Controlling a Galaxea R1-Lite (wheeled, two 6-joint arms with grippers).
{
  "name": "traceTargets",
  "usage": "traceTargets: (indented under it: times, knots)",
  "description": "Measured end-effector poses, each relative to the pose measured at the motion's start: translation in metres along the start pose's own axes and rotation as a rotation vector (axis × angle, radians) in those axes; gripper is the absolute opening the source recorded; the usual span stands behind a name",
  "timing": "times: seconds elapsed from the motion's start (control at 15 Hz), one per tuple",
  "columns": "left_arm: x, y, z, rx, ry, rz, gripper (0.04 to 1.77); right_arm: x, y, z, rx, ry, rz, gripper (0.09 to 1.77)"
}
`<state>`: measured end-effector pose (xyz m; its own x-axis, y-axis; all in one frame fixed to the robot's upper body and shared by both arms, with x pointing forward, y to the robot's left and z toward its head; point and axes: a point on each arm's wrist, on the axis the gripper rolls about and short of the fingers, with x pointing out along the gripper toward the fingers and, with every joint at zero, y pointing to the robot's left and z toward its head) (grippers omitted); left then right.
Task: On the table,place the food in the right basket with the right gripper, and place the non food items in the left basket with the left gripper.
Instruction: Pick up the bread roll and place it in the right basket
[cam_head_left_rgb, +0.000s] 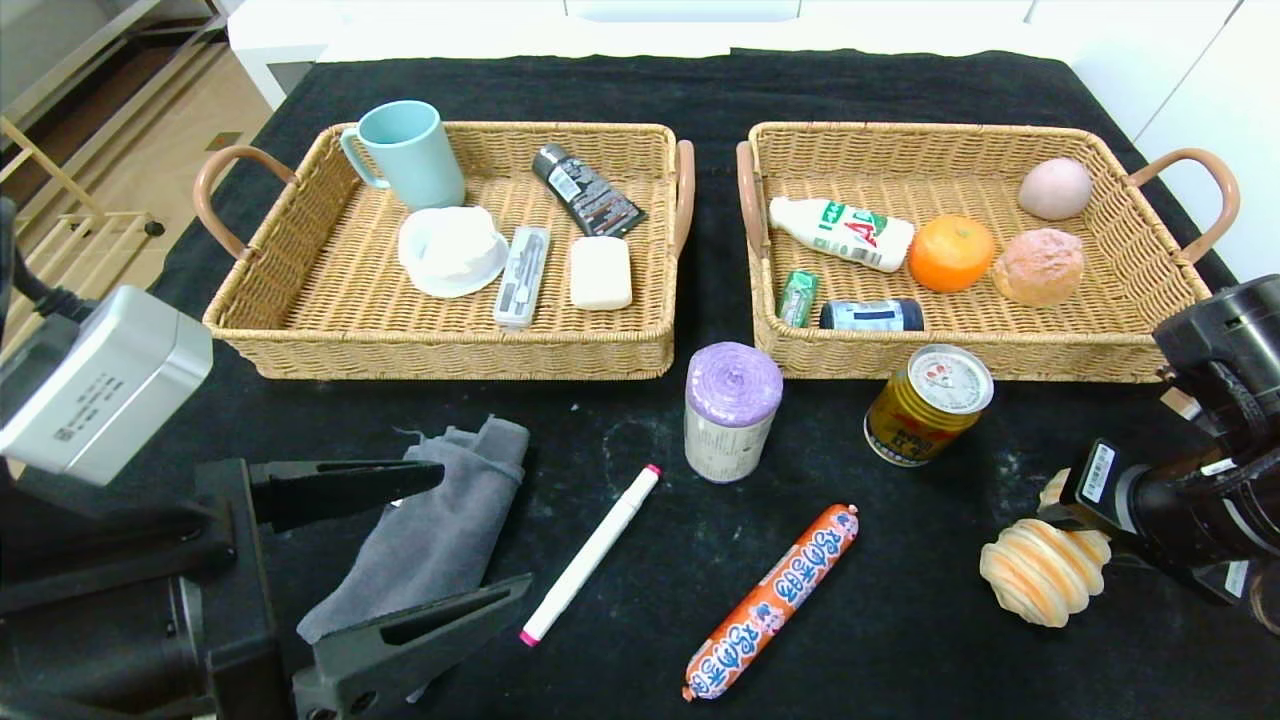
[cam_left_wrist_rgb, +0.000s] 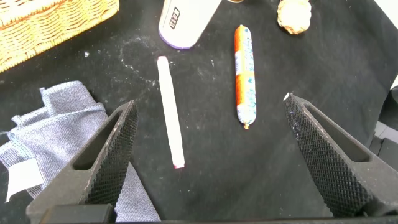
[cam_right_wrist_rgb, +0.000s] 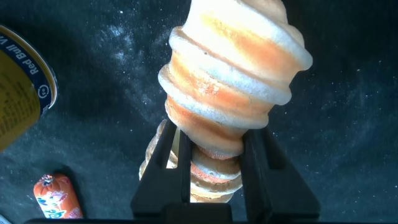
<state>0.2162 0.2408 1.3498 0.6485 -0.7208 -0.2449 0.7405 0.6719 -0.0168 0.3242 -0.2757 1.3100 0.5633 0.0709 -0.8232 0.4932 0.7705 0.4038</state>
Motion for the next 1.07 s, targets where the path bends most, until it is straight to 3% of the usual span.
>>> traceTargets:
  times: [0.47, 1.07]
  knots:
    - [0.000, 0.000, -0.001, 0.000, 0.002, -0.003, 1.72, -0.017, -0.001, -0.003, -0.019, -0.022, 0.034, 0.44]
    - [-0.003, -0.001, 0.002, 0.004, -0.016, 0.000, 1.72, -0.070, -0.007, -0.003, -0.280, -0.132, 0.127, 0.41]
